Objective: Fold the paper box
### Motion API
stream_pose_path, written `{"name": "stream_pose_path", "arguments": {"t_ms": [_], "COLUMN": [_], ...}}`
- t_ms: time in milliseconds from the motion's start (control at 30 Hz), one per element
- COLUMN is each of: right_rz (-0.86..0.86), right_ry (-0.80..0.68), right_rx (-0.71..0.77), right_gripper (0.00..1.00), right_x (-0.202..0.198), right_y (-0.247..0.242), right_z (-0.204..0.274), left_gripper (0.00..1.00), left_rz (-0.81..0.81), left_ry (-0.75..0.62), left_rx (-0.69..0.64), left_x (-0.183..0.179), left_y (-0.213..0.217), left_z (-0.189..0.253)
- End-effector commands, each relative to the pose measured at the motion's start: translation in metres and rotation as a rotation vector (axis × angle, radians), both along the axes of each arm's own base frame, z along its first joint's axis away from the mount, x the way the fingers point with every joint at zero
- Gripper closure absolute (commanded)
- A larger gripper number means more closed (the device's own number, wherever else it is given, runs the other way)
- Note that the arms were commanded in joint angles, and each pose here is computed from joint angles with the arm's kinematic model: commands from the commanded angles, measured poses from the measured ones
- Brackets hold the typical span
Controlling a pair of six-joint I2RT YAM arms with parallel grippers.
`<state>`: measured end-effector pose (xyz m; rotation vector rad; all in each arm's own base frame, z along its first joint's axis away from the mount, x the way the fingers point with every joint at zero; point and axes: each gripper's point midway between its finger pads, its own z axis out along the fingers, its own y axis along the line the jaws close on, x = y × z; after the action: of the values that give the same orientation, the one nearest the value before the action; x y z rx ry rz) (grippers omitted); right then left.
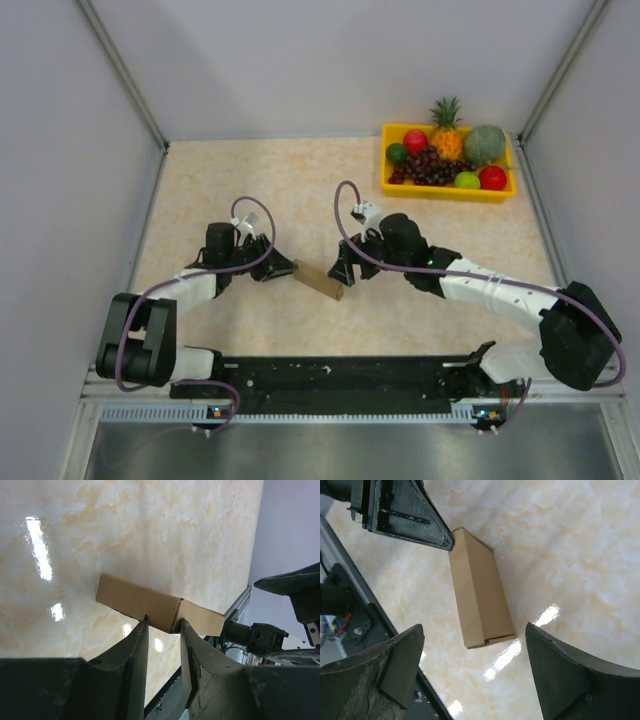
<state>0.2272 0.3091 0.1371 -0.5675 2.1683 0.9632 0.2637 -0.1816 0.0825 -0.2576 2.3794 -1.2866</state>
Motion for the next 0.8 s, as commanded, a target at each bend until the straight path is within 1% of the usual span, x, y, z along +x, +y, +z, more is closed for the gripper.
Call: {"name": "stream_pose_path", "arguments": {"t_ms": [0, 67, 100, 133, 167, 200, 233, 367, 400, 467, 500, 567, 633, 667, 700, 733, 767], "right_rz": [0.145, 0.151, 0.126, 0.122, 0.143, 0.12, 0.126, 0.124, 0.107, 0.127, 0.117, 0.122, 0.153, 0.162, 0.144, 0.162, 0.166], "right_ry": [-0.174, -0.257, -0.296, -0.321, -0.348, -0.374, -0.382, -0.41, -0.42, -0.445, -0.458, -0.48, -0.507, -0.522, -0.546, -0.574, -0.591], "right_rx": [-0.215, -0.286, -0.303, -0.342, -0.352, -0.369, -0.398, -0.478, -0.493, -0.513, -0.535, -0.552, -0.563, -0.566, -0.579, -0.596, -0.606], "right_gripper": [0.18, 0.2, 0.21, 0.23, 0.26, 0.28, 0.3, 0.46, 0.46, 0.48, 0.48, 0.55, 0.59, 0.63, 0.63, 0.64, 0.71], "right_x": [0.001, 0.001, 0.009, 0.012, 0.006, 0.01, 0.01, 0.009, 0.01, 0.01, 0.011, 0.014, 0.015, 0.015, 0.02, 0.021, 0.023], "right_y": [0.006, 0.015, 0.02, 0.022, 0.031, 0.033, 0.036, 0.042, 0.041, 0.044, 0.043, 0.045, 0.048, 0.05, 0.05, 0.05, 0.05], "right_z": [-0.013, -0.014, -0.007, -0.011, -0.009, -0.006, -0.014, -0.028, -0.029, -0.033, -0.036, -0.038, -0.041, -0.042, -0.041, -0.039, -0.038], "left_gripper": [0.74, 0.74, 0.73, 0.73, 0.72, 0.71, 0.71, 0.7, 0.69, 0.64, 0.62, 0.55, 0.49, 0.45, 0.43, 0.41, 0.38], "left_rz": [0.023, 0.019, 0.011, 0.008, 0.003, 0.001, 0.0, -0.009, -0.011, -0.02, -0.021, -0.017, -0.013, -0.011, 0.018, 0.025, 0.043], "left_ry": [0.079, 0.06, 0.079, 0.083, 0.077, 0.075, 0.073, 0.065, 0.063, 0.045, 0.037, -0.009, -0.014, -0.031, -0.017, -0.025, -0.057], "left_rx": [0.132, 0.129, 0.132, 0.132, 0.127, 0.124, 0.121, 0.112, 0.102, 0.084, 0.067, 0.059, 0.04, 0.025, 0.019, 0.005, 0.006], "left_x": [-0.015, -0.011, -0.016, -0.016, -0.016, -0.015, -0.015, -0.016, -0.016, -0.015, -0.014, -0.008, -0.007, -0.004, -0.001, -0.001, 0.001], "left_y": [0.015, 0.014, 0.014, 0.014, 0.013, 0.013, 0.012, 0.011, 0.01, 0.007, 0.006, 0.006, 0.008, 0.009, 0.018, 0.023, 0.029], "left_z": [-0.033, -0.028, -0.03, -0.029, -0.026, -0.025, -0.024, -0.02, -0.018, -0.009, -0.002, 0.015, 0.025, 0.034, 0.036, 0.042, 0.051]}}
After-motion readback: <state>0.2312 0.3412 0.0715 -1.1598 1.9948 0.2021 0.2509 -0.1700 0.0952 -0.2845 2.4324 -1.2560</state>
